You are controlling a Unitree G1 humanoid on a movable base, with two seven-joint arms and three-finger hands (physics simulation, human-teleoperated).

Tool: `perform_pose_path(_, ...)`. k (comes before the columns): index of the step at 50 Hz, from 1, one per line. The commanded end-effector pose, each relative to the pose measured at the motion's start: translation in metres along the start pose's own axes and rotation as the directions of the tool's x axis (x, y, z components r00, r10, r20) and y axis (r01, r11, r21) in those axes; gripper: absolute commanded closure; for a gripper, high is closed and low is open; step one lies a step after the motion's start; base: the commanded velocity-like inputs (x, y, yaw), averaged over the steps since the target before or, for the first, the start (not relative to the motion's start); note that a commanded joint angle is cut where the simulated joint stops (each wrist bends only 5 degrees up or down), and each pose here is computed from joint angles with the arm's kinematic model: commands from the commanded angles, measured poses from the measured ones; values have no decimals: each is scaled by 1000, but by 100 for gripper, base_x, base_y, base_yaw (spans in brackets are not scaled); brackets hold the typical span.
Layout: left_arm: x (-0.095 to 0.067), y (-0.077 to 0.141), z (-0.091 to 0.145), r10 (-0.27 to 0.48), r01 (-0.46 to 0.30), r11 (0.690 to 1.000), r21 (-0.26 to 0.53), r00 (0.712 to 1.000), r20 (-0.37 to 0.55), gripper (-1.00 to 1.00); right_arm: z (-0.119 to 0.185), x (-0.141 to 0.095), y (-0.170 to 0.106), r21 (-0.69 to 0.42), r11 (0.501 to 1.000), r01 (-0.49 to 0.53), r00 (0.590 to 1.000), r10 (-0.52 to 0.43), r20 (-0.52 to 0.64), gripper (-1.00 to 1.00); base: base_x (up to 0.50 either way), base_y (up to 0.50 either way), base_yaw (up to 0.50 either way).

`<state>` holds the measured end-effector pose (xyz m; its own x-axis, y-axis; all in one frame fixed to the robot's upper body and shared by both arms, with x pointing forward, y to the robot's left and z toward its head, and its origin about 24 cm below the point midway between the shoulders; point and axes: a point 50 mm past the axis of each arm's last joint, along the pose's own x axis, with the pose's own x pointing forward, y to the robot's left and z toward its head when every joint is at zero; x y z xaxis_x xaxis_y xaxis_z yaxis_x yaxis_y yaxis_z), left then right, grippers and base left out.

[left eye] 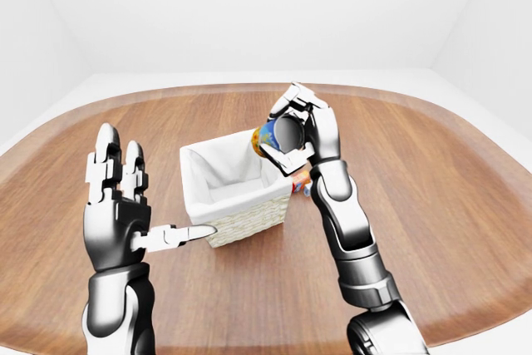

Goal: Pick up the alphabet soup and put it in the basket.

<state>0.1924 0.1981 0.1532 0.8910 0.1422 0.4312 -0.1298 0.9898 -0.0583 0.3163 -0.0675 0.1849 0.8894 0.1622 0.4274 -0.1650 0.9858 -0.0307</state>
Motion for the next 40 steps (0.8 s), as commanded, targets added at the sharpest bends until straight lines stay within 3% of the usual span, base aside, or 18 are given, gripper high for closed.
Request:
perform_pose_path(1, -1, 1, 0, -1, 0, 1000, -3, 1000, -3, -100, 16, 16, 26, 12, 1000, -20, 999, 20, 47, 100, 0, 0, 0)
perform_pose_path(16, -3, 5, 6, 5, -4, 1000, -8, 1000, 18, -100, 0, 32, 64, -46, 997, -63, 997, 61, -50, 100, 0, 0, 0)
perform_pose_path(27, -4, 6, 8, 6, -6, 1000, -9, 1000, 28, -100, -3, 45, 75, -57, 996, -73, 994, 67, -91, 100, 0, 0, 0)
perform_pose_path(34, -5, 6, 9, 4, -4, 1000, -8, 1000, 30, -100, -24, 51, 84, -74, 994, -84, 975, 66, -213, 100, 0, 0, 0)
perform_pose_path(40, -6, 7, 12, 6, -5, 1000, -10, 999, 39, -100, -51, 48, 93, -121, 987, -106, 935, 58, -349, 100, 0, 0, 0)
